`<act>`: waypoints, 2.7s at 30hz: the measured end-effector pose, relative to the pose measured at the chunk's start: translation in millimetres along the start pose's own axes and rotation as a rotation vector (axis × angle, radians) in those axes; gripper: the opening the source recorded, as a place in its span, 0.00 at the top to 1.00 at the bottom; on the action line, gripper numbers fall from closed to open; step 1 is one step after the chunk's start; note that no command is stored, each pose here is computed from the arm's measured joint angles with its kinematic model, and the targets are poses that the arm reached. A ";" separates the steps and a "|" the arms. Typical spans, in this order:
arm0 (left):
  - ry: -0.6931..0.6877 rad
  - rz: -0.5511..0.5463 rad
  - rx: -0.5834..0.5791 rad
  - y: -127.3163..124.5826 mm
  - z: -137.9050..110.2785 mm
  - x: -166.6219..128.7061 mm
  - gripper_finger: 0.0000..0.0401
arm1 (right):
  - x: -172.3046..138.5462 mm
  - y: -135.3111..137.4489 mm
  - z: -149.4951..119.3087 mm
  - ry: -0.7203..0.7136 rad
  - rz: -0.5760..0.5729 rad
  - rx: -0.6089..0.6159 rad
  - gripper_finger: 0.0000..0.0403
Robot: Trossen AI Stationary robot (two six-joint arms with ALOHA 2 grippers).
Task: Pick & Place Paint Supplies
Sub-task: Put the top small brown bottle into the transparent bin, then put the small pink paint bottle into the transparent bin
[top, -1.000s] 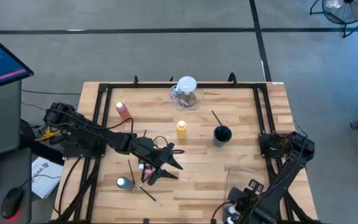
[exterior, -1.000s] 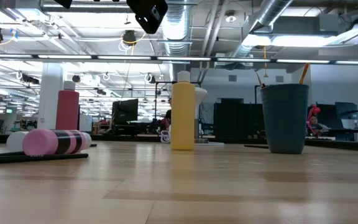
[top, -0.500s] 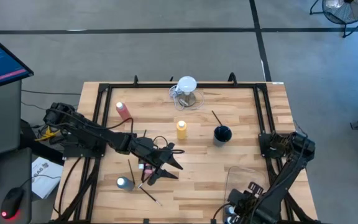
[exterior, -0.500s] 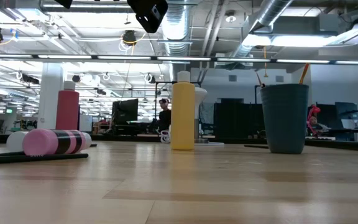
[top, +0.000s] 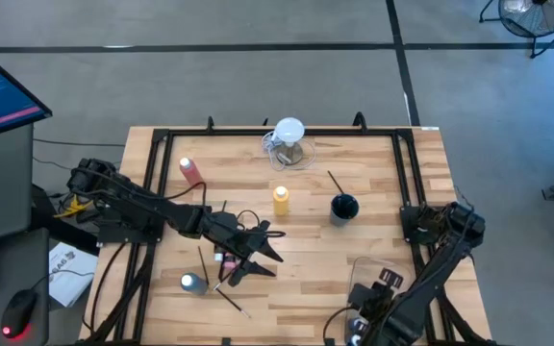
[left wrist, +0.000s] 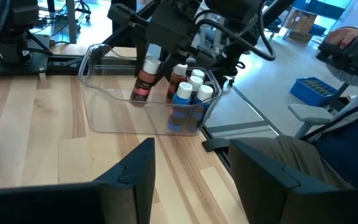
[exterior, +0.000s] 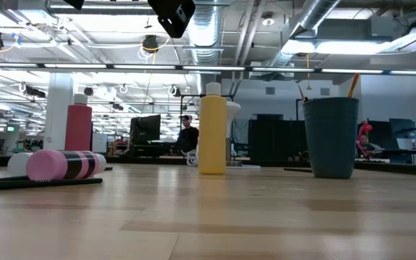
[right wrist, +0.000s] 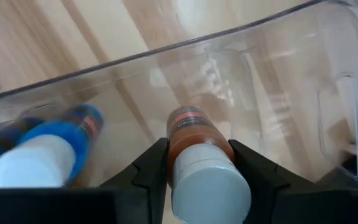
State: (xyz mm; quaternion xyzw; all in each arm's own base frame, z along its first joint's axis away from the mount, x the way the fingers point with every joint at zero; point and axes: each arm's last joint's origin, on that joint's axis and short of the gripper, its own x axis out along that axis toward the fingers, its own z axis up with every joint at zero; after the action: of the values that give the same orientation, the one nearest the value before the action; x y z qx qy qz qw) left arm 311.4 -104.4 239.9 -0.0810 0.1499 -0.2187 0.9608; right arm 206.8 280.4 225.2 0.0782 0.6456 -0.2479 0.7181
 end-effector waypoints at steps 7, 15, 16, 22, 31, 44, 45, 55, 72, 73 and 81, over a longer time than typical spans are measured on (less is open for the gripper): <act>0.001 -0.005 0.006 -1.5 -0.3 0.2 0.59 | -2.1 2.6 -10.5 -0.004 0.018 0.044 0.67; -0.005 -0.005 0.009 -1.6 0.3 0.2 0.59 | -4.1 8.6 -17.4 0.017 0.081 0.096 0.67; -0.006 -0.006 0.009 -1.6 0.4 0.2 0.59 | -4.2 9.4 -17.4 0.017 0.089 0.102 0.67; -0.006 -0.006 0.010 -1.6 0.5 0.2 0.59 | -1.6 13.4 -17.4 0.014 0.103 0.109 0.67; -0.005 -0.005 0.010 -1.6 0.4 0.2 0.59 | 20.7 19.0 -18.3 0.064 0.150 0.119 0.67; -0.006 -0.006 0.010 -1.6 0.5 0.2 0.59 | 23.1 18.1 -18.7 0.069 0.141 0.115 0.66; -0.006 -0.006 0.010 -1.6 0.5 0.2 0.59 | 23.1 18.0 -18.7 0.069 0.141 0.115 0.65; -0.006 -0.006 0.010 -1.6 0.5 0.2 0.59 | 23.3 18.0 -17.6 0.070 0.141 0.120 0.59; -0.007 -0.006 0.010 -1.7 0.6 0.2 0.59 | 15.2 17.5 -16.1 0.070 0.141 0.126 0.50; -0.007 -0.006 0.010 -1.7 0.6 0.2 0.59 | 12.7 17.0 -15.7 0.070 0.138 0.126 0.49; -0.007 -0.006 0.010 -1.8 0.6 0.2 0.59 | -10.8 12.0 -11.8 0.066 0.106 0.111 0.48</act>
State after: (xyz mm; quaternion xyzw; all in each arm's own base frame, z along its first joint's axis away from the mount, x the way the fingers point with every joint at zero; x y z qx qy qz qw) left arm 311.2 -106.0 240.8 -0.0774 0.1449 -0.2222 0.9611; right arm 201.4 298.6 231.3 0.1601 0.6492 -0.2422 0.7030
